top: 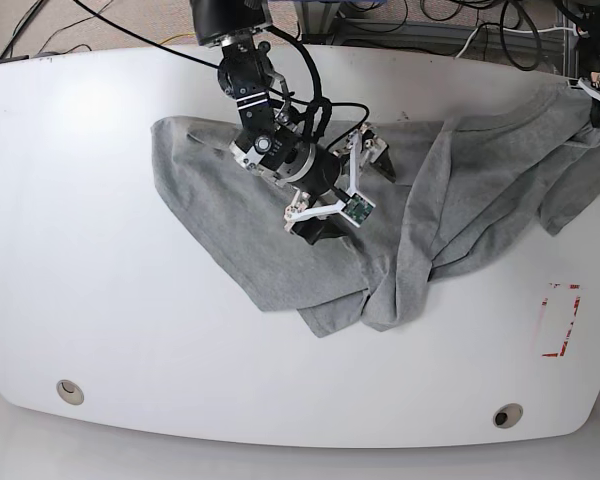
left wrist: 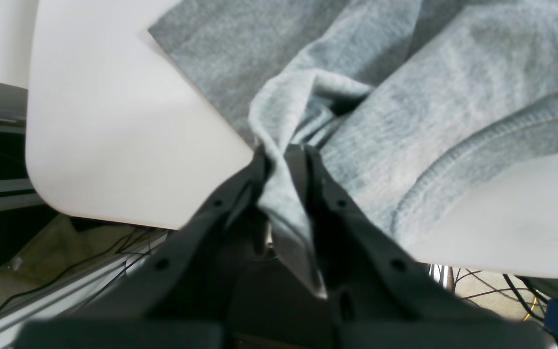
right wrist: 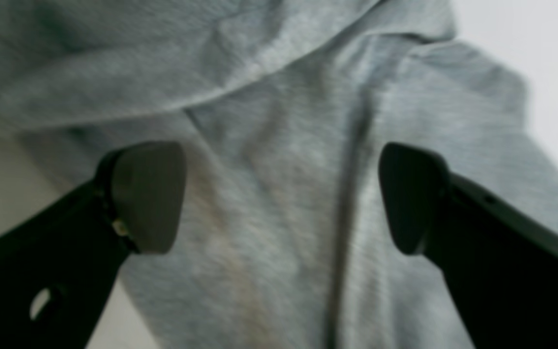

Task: Layout the t-shirt on the table in an organized manner, then fold the t-shirt properly
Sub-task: 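Move the right gripper over the t-shirt's middle to smooth it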

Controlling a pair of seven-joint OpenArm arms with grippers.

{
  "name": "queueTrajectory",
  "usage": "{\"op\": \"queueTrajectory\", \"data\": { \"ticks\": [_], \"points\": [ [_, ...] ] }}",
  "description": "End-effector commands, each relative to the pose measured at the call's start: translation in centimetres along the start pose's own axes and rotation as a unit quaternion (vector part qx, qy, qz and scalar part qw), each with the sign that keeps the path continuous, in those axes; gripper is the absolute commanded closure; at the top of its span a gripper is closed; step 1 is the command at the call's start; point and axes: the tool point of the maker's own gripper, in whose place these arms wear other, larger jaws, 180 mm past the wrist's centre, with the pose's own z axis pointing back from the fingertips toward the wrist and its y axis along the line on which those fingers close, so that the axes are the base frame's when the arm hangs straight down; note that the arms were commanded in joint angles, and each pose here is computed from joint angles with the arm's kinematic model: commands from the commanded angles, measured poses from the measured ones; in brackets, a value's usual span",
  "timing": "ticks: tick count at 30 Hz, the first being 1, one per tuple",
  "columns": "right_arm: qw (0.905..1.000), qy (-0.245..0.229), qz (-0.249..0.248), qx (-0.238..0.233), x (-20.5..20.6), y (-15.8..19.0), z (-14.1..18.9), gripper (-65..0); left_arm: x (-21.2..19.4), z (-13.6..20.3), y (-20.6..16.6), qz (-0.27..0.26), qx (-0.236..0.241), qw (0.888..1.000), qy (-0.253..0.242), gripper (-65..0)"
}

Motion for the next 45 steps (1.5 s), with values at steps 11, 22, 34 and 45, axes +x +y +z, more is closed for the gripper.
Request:
{"op": "queueTrajectory", "data": {
  "ticks": [11,22,34,45],
  "points": [
    [0.9824,-0.112,-0.135,0.066,5.3,-0.1,-1.8,-58.5,1.2,0.4,0.4,-0.012,0.005,1.0,-0.016,0.0],
    [0.9656,-0.115,-0.221,0.076,5.4,-1.6,-4.0,-58.3,0.6,0.3,-0.1,0.001,0.002,1.0,-0.015,0.0],
    [0.9651,-0.064,-0.24,0.083,2.7,-2.2,-6.7,-58.3,0.6,0.3,-0.1,0.002,0.002,1.0,-0.014,0.0],
    [0.9698,-0.049,-0.208,0.118,2.6,0.8,-8.0,-58.3,0.7,0.3,-0.1,0.002,0.002,1.0,-0.016,0.0]
  ]
}}
